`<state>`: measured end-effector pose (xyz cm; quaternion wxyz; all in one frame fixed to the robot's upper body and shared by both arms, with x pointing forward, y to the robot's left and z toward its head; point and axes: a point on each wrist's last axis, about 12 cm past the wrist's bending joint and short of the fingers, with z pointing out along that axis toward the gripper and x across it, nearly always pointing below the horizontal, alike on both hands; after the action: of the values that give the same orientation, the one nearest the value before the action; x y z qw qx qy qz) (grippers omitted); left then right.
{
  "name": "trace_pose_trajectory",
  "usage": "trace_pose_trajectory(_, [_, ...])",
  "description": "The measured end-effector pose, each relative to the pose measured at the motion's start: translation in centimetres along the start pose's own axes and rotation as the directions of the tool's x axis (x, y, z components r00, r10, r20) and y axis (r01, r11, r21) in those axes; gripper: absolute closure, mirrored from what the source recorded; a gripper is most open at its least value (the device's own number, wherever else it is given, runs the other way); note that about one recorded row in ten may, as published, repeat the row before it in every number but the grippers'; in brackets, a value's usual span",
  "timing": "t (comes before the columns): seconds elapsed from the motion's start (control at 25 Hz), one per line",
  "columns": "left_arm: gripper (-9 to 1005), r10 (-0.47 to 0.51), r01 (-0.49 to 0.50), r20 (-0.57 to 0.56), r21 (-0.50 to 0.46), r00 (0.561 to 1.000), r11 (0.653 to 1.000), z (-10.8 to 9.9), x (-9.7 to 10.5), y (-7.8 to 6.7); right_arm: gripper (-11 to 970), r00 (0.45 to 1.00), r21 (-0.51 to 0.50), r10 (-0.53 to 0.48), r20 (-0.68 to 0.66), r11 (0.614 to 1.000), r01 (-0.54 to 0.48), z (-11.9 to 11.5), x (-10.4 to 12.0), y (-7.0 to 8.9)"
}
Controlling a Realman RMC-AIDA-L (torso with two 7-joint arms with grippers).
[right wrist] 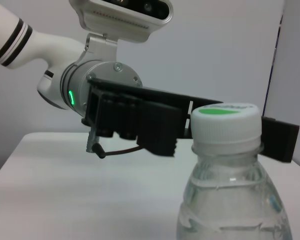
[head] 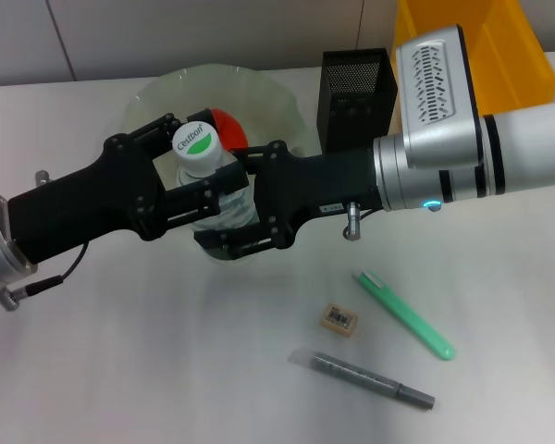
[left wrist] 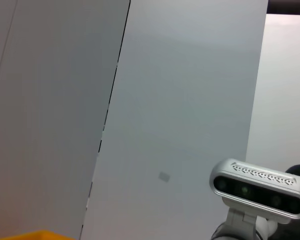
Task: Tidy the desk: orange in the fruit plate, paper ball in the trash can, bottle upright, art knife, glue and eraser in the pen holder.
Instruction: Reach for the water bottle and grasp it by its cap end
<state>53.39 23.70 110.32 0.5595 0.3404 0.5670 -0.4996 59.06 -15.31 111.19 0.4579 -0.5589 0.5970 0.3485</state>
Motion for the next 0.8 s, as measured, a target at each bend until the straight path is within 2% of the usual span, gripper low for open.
trace_pose_trajectory(0.8, [193, 0.032, -0.032, -0.026, -0.001, 0.999, 0.999, 0.04, 0.22, 0.10, 192, 1.000, -0.005, 0.006, 0.003, 1.000, -0.006, 0.18, -0.03, 0.03])
